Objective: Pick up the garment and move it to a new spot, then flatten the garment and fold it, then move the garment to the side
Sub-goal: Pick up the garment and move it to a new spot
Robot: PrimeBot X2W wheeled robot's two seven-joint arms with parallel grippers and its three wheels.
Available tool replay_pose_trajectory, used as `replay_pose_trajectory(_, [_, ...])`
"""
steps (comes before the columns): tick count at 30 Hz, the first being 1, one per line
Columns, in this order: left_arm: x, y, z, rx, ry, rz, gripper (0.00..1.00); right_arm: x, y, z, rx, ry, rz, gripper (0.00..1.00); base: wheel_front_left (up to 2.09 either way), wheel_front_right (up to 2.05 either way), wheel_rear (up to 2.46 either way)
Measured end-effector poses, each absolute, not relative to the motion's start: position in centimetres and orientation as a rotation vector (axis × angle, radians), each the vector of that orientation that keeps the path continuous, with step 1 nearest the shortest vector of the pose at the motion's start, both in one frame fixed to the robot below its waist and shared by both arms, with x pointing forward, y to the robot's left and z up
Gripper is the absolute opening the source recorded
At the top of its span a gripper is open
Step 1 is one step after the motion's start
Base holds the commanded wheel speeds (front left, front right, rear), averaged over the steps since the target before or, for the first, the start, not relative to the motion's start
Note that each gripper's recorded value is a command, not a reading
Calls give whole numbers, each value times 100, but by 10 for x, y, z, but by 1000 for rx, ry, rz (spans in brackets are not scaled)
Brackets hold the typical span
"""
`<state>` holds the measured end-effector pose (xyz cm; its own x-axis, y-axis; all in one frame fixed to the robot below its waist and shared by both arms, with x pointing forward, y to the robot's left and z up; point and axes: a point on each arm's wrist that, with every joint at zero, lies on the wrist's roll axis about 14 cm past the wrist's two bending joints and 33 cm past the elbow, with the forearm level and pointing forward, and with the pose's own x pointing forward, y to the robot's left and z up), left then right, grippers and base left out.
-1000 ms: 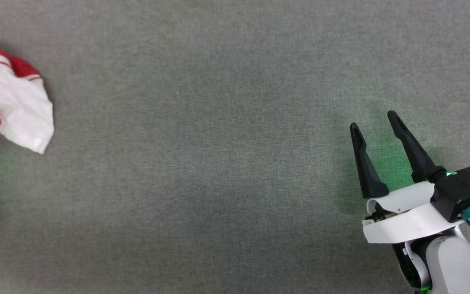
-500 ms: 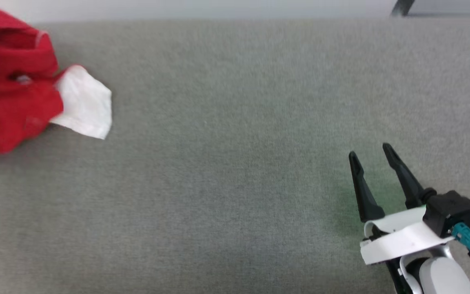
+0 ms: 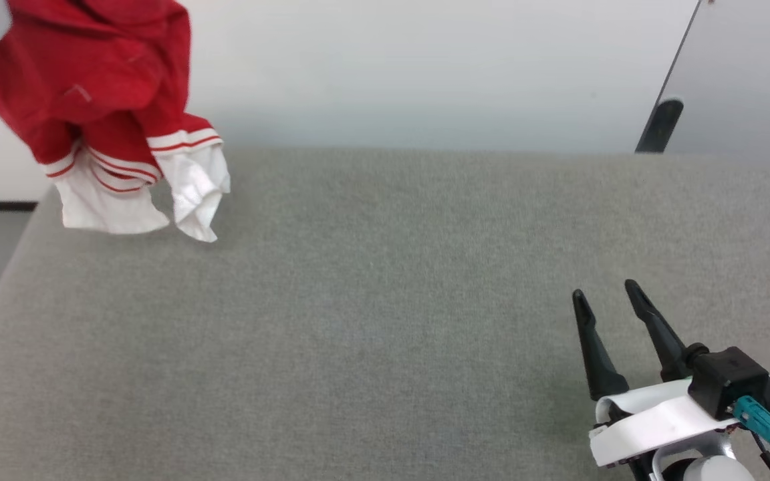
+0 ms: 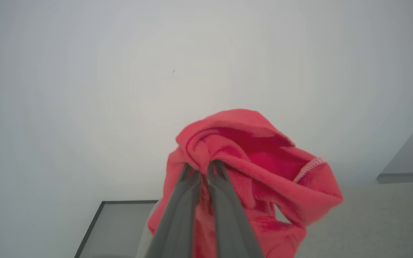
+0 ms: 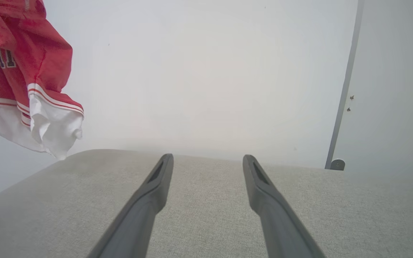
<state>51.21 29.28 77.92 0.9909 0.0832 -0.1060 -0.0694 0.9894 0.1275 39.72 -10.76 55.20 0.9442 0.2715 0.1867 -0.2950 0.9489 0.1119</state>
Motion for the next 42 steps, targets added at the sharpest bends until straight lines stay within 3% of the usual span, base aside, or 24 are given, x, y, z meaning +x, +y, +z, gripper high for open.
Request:
replay_pose_trajectory(9, [484,239,824,116,11,-69,0,384,-135,579,99,-252,215,100,0,0,0])
replay_pose_trajectory(26, [481,59,790,119,80,-495,0,326,-283,571,-11,-225,-216,100,0,0,0])
replay_pose_trajectory(34, [475,-7,738,154,216,-648,0,294,-313,562,-4,-195,-339,100,0,0,0])
replay_pose_trajectory(42, [464,-34,626,203,505,-742,0,285,-325,538,19,-135,-396,100,0,0,0])
